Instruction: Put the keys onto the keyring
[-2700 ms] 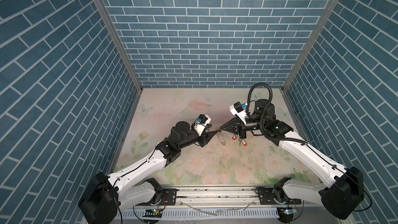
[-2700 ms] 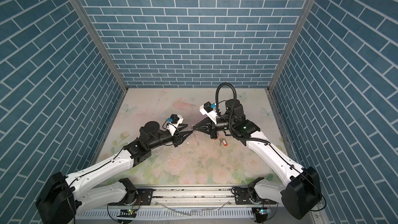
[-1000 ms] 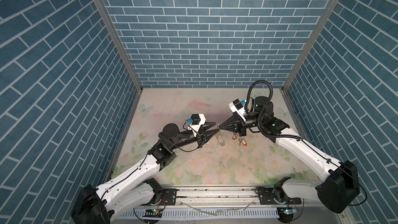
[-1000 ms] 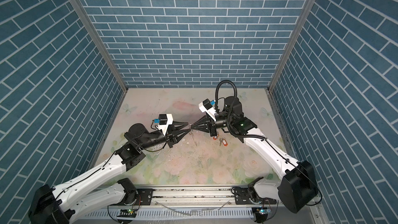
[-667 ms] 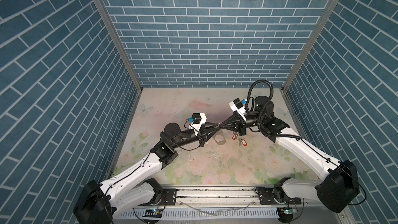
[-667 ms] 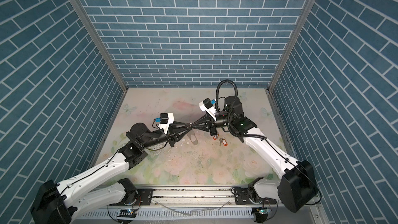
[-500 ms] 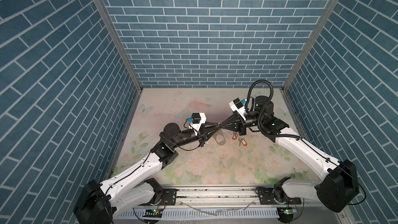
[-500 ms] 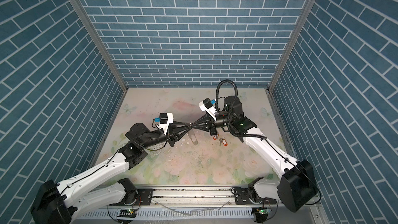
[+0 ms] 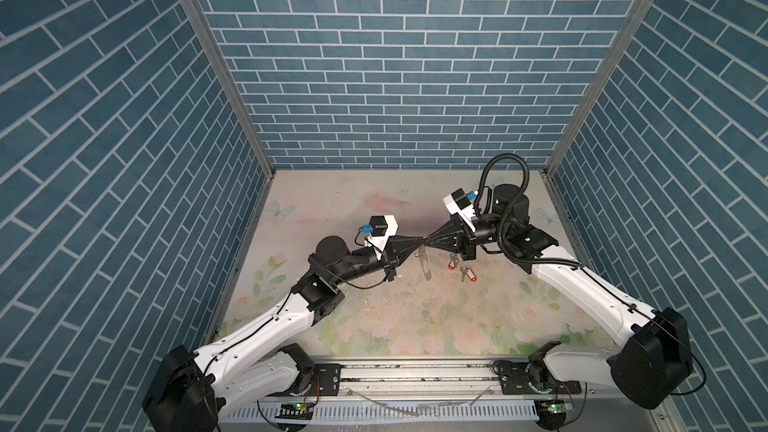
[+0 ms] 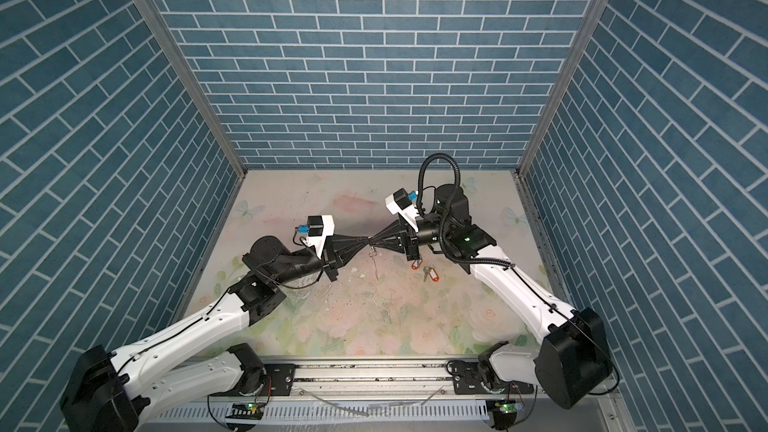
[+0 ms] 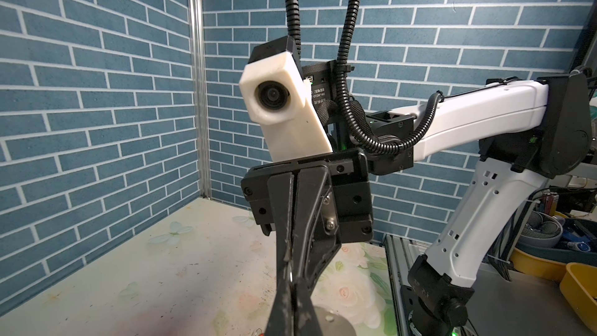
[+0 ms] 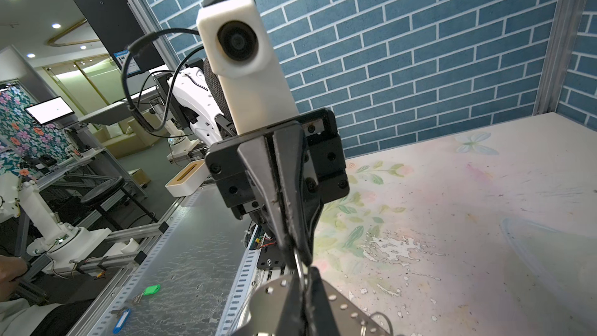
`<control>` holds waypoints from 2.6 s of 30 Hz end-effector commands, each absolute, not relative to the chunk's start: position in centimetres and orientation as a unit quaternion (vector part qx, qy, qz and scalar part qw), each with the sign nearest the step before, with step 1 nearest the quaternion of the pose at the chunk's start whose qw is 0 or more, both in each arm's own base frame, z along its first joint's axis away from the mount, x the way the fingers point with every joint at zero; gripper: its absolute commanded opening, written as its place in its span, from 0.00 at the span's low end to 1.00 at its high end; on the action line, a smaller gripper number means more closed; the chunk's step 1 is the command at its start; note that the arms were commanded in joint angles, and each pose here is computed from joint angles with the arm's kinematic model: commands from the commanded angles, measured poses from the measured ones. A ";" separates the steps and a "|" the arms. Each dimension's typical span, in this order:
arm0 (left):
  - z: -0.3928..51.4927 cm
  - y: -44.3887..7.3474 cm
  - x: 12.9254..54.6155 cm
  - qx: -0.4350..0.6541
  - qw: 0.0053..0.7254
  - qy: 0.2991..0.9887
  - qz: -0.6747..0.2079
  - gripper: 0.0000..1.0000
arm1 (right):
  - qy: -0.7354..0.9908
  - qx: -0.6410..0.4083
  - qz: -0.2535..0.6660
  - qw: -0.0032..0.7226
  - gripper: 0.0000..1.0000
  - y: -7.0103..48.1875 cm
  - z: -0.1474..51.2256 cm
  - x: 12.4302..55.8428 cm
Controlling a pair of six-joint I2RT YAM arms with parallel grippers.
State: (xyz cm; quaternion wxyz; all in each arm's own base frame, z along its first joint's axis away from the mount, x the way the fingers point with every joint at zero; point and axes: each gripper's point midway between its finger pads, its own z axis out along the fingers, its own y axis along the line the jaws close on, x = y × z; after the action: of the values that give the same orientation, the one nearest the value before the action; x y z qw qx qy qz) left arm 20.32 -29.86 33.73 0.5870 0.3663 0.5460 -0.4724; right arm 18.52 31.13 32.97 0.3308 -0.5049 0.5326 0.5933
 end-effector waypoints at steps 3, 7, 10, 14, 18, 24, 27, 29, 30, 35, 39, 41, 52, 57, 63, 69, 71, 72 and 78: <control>34.0 -30.3 19.5 0.388 0.601 0.538 -0.445 0.00 | 0.534 -0.502 0.590 0.338 0.00 31.2 33.3 18.5; 33.6 -30.2 19.4 0.390 0.610 0.541 -0.427 0.00 | 0.549 -0.493 0.579 0.346 0.00 31.2 33.0 19.0; 33.6 -30.0 19.5 0.387 0.616 0.542 -0.420 0.00 | 0.569 -0.487 0.558 0.358 0.16 30.8 32.5 19.4; 33.7 -29.9 19.5 0.386 0.622 0.541 -0.415 0.00 | 0.588 -0.475 0.532 0.381 0.27 29.9 32.2 19.8; 33.5 -29.7 19.6 0.384 0.627 0.543 -0.406 0.00 | 0.609 -0.459 0.506 0.403 0.30 28.9 32.0 20.4; 33.5 -29.7 19.7 0.384 0.629 0.545 -0.399 0.00 | 0.627 -0.443 0.480 0.426 0.32 27.9 32.2 21.0; 33.3 -29.7 19.7 0.386 0.636 0.546 -0.384 0.00 | 0.633 -0.437 0.475 0.427 0.32 27.8 32.1 21.2; 33.2 -29.8 19.7 0.390 0.646 0.543 -0.367 0.00 | 0.637 -0.433 0.473 0.428 0.32 27.8 32.0 21.4; 32.9 -29.9 19.6 0.394 0.651 0.542 -0.356 0.00 | 0.641 -0.430 0.470 0.428 0.33 27.7 31.9 21.5; 31.9 -29.9 19.4 0.403 0.696 0.522 -0.285 0.00 | 0.659 -0.407 0.463 0.431 0.33 27.6 31.5 22.4; 31.1 -29.2 20.0 0.388 0.739 0.502 -0.226 0.00 | 0.677 -0.384 0.465 0.422 0.34 27.6 31.1 23.0; 31.0 -28.9 20.2 0.379 0.758 0.488 -0.208 0.00 | 0.684 -0.375 0.469 0.416 0.35 27.6 30.9 23.2; 31.3 -29.8 20.9 0.376 0.809 0.443 -0.090 0.00 | 0.719 -0.287 0.521 0.360 0.37 28.4 30.5 24.5; 30.9 -30.3 21.0 0.385 0.804 0.443 -0.091 0.00 | 0.732 -0.260 0.522 0.352 0.38 28.2 29.9 24.7; 30.5 -30.8 22.0 0.385 0.783 0.477 -0.102 0.00 | 0.728 -0.287 0.512 0.355 0.36 28.0 29.2 24.1; 30.7 -30.9 22.0 0.388 0.761 0.499 -0.144 0.00 | 0.711 -0.325 0.493 0.382 0.31 27.9 28.8 23.8; 30.9 -30.5 22.3 0.380 0.752 0.511 -0.169 0.00 | 0.713 -0.326 0.486 0.387 0.30 27.9 28.6 24.1; 30.9 -30.3 22.7 0.378 0.739 0.524 -0.191 0.00 | 0.712 -0.328 0.484 0.388 0.29 27.9 28.6 24.2; 31.5 -29.7 24.0 0.358 0.691 0.574 -0.256 0.00 | 0.716 -0.330 0.465 0.404 0.29 27.6 28.4 24.7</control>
State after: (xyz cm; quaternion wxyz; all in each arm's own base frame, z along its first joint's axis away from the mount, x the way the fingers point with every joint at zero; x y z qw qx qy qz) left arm 24.59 -29.18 31.08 0.7248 0.3630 0.5524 -0.1944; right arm 24.58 28.09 28.48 0.3782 -0.3155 0.7229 0.4846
